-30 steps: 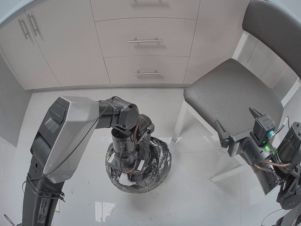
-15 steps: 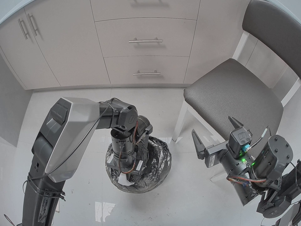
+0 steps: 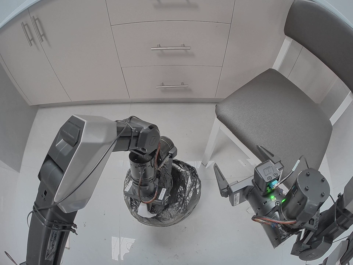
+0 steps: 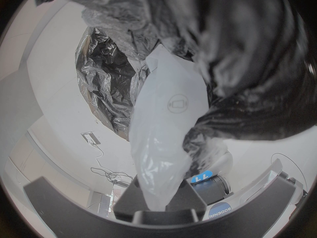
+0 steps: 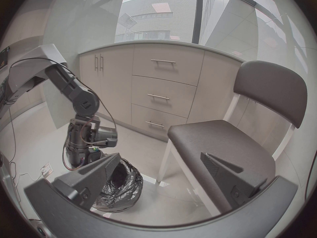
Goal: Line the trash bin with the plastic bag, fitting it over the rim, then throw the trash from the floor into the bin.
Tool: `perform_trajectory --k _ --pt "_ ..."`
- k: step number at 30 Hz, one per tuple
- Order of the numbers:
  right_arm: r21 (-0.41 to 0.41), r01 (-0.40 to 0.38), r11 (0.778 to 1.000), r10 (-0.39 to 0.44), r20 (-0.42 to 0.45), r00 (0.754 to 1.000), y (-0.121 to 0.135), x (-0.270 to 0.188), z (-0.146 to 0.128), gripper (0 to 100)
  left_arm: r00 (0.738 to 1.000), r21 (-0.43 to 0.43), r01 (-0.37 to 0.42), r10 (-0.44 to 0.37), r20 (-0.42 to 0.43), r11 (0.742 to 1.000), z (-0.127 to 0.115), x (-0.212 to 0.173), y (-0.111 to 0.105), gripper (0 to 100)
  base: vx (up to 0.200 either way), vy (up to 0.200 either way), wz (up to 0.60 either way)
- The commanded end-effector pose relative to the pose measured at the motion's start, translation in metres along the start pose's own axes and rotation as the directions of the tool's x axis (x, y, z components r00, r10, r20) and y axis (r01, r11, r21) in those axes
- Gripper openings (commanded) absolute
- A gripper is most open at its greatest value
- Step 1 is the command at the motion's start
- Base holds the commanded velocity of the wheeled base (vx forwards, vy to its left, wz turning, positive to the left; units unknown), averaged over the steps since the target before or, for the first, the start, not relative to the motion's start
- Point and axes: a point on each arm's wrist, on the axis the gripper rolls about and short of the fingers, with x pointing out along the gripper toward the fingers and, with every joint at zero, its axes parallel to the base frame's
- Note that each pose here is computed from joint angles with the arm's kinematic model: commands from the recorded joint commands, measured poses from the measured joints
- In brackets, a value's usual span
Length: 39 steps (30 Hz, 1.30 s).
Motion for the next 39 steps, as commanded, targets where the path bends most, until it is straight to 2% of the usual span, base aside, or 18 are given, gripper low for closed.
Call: perform_trajectory --k 1,11,20,21,39 --pt "-0.018 -0.03 0.999 0.03 -0.01 0.999 0.0176 0.0027 -0.0086 100 1.0 -0.003 0.0 0.0 -0.001 1.0 0.0008 0.0016 0.0007 0 0.0 0.0 0.0" --pt "-0.026 -0.035 0.999 0.034 -0.008 0.999 0.0248 0.0062 -0.0122 100 1.0 -0.015 -0.002 0.002 -0.01 1.0 0.0031 0.0054 0.0054 0 0.0 0.0 0.0" --pt "-0.026 0.005 1.0 -0.006 -0.018 1.0 0.0221 0.0048 -0.0113 100 1.0 -0.019 -0.003 0.003 -0.013 1.0 0.0051 0.0099 0.0062 0 0.0 0.0 0.0" --pt "-0.024 0.005 1.0 -0.005 -0.015 1.0 0.0217 0.0046 -0.0104 100 1.0 -0.02 -0.003 0.003 -0.013 1.0 0.0051 0.0099 0.0062 100 0.0 0.0 0.0" --pt "-0.024 0.006 1.0 -0.006 -0.016 1.0 0.0216 0.0046 -0.0105 100 1.0 -0.011 -0.004 0.004 0.031 1.0 0.0048 0.0015 0.0032 100 0.0 0.0 0.0"
